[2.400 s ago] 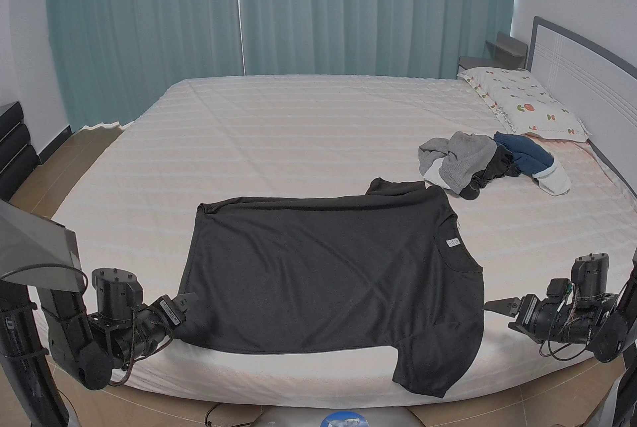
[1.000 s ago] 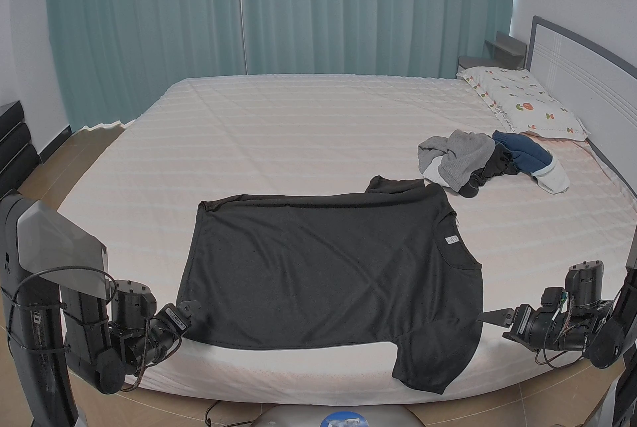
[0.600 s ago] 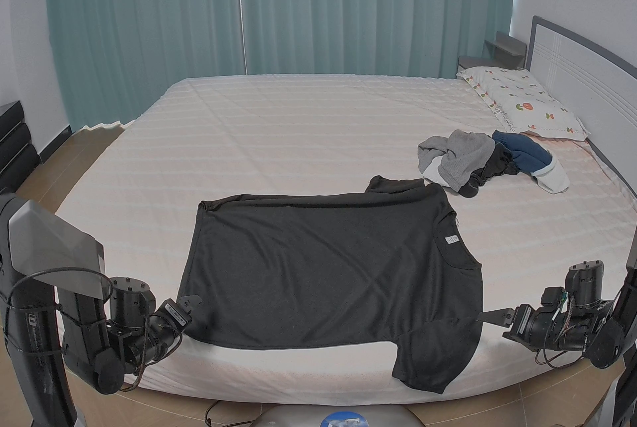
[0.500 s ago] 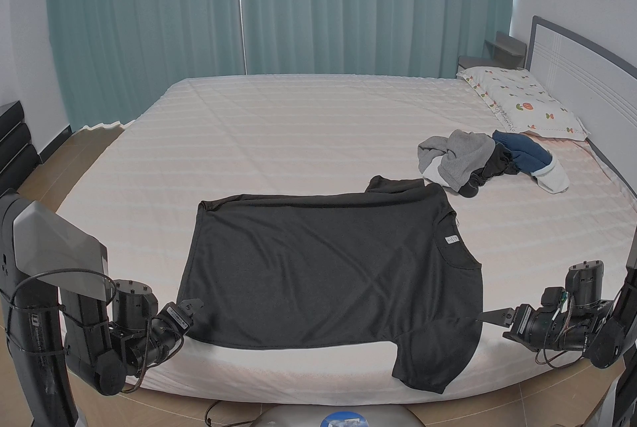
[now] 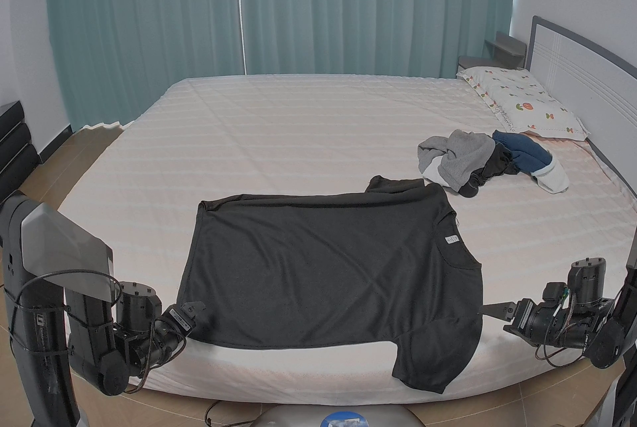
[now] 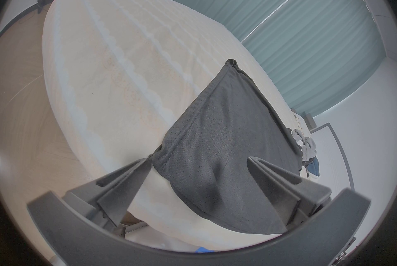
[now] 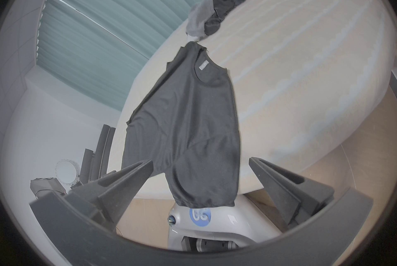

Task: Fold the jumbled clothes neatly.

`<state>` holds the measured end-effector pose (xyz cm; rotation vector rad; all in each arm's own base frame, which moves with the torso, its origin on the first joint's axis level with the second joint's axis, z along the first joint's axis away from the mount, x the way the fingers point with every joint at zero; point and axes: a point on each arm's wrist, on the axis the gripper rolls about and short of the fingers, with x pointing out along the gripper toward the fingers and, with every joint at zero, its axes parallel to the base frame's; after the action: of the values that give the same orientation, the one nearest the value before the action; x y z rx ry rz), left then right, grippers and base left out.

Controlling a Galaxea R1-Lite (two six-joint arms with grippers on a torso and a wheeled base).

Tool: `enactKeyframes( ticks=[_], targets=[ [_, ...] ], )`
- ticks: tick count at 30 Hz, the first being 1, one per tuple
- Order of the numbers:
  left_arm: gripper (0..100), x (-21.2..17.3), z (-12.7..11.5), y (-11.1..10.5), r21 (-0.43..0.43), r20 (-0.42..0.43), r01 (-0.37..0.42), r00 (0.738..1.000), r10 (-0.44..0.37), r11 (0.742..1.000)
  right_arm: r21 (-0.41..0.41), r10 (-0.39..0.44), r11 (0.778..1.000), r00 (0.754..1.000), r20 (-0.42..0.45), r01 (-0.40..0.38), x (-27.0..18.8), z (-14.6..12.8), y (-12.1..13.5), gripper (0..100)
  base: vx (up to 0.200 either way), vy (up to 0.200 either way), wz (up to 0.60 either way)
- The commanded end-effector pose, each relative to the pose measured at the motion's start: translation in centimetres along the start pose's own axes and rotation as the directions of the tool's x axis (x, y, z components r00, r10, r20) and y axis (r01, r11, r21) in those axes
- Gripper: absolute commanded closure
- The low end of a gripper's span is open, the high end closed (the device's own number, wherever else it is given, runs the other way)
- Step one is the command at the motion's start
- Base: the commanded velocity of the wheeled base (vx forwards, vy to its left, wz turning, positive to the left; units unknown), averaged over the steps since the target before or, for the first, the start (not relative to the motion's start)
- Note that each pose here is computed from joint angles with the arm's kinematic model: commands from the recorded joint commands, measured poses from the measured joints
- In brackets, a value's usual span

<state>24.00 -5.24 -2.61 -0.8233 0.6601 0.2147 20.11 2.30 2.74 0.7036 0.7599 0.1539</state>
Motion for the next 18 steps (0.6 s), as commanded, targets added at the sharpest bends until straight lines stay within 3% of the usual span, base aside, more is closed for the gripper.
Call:
enactKeyframes(
  ticks=[1,8,18],
  targets=[
    [100,0.0,0.1,0.4,-0.004,0.004,-0.02,1.0,0.02,1.0,0.003,-0.004,1.0,1.0,-0.008,0.004,0.0,-0.2,-0.1,0,0.0,0.0,0.0],
    [100,-0.4,0.0,0.3,0.007,0.065,-0.061,0.996,0.061,0.998,0.012,-0.029,0.999,0.999,-0.03,0.03,0.6,-0.5,-0.7,0,0.0,0.0,0.0],
    [100,-1.4,0.3,-0.1,0.025,0.092,-0.025,0.995,0.022,0.999,0.0,-0.038,0.999,0.997,-0.063,0.038,2.0,-1.0,-1.1,0,0.0,0.0,0.0]
  ],
)
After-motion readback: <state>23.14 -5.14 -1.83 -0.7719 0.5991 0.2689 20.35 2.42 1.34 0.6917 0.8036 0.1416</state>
